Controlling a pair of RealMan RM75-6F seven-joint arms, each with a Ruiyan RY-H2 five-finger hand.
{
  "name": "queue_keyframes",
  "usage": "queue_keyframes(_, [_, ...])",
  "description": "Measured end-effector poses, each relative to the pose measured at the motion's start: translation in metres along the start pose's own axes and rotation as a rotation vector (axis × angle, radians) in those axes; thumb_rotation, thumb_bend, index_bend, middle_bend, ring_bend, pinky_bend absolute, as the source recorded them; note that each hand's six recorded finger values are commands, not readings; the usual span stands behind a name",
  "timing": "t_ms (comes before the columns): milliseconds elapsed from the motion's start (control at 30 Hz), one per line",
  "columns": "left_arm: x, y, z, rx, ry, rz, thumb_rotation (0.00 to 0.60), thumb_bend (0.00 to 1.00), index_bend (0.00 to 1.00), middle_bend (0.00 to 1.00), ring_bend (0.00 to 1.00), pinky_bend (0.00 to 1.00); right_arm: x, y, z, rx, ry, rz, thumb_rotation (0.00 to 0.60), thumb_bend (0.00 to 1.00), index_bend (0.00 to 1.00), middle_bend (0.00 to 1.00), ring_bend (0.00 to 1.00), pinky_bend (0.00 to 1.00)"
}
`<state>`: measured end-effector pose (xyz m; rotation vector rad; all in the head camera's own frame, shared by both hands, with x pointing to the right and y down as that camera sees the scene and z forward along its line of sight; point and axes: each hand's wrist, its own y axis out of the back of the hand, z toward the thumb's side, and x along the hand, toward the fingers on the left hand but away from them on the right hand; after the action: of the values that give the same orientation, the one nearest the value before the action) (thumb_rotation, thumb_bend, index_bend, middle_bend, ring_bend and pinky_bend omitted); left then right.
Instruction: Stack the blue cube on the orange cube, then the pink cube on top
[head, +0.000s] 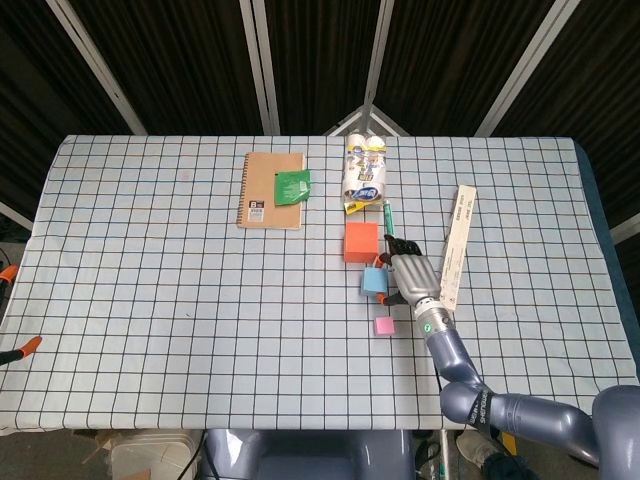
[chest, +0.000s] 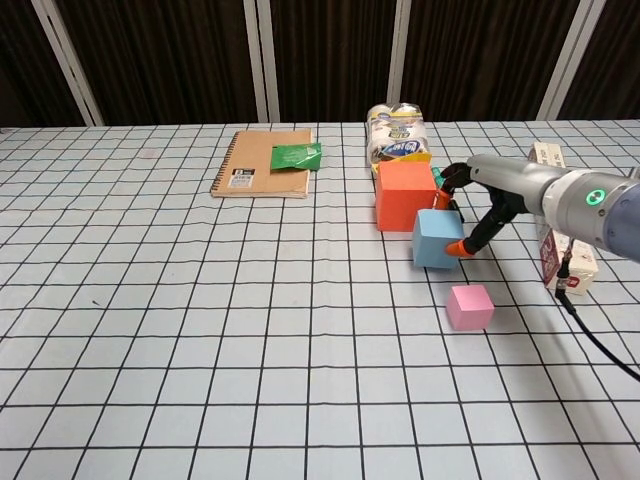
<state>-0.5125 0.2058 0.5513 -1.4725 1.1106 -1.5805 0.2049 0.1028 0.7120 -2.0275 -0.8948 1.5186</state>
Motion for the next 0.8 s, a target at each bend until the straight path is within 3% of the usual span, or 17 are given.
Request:
queue_keyframes(433, [-0.003, 0.001, 0.001, -0.009, -0.019, -0.003, 0.600, 0.11, 0.05, 0.00, 0.00, 0.00, 0.027, 0.054, -0.003, 0.055, -0.019, -0.068, 0.600, 0.43, 0.50, 0.00, 0.05, 0.00])
queue_keyframes(600, [-0.003, 0.001, 0.001, -0.005, -0.015, 0.000, 0.600, 0.11, 0.05, 0.00, 0.00, 0.00, 0.024, 0.079, 0.006, 0.092, -0.007, -0.082, 0.600, 0.43, 0.50, 0.00, 0.05, 0.00])
queue_keyframes(800, [-0.003, 0.001, 0.001, 0.003, -0.005, 0.003, 0.600, 0.11, 0.05, 0.00, 0.00, 0.00, 0.015, 0.090, 0.024, 0.119, 0.015, -0.059, 0.600, 0.43, 0.50, 0.00, 0.05, 0.00])
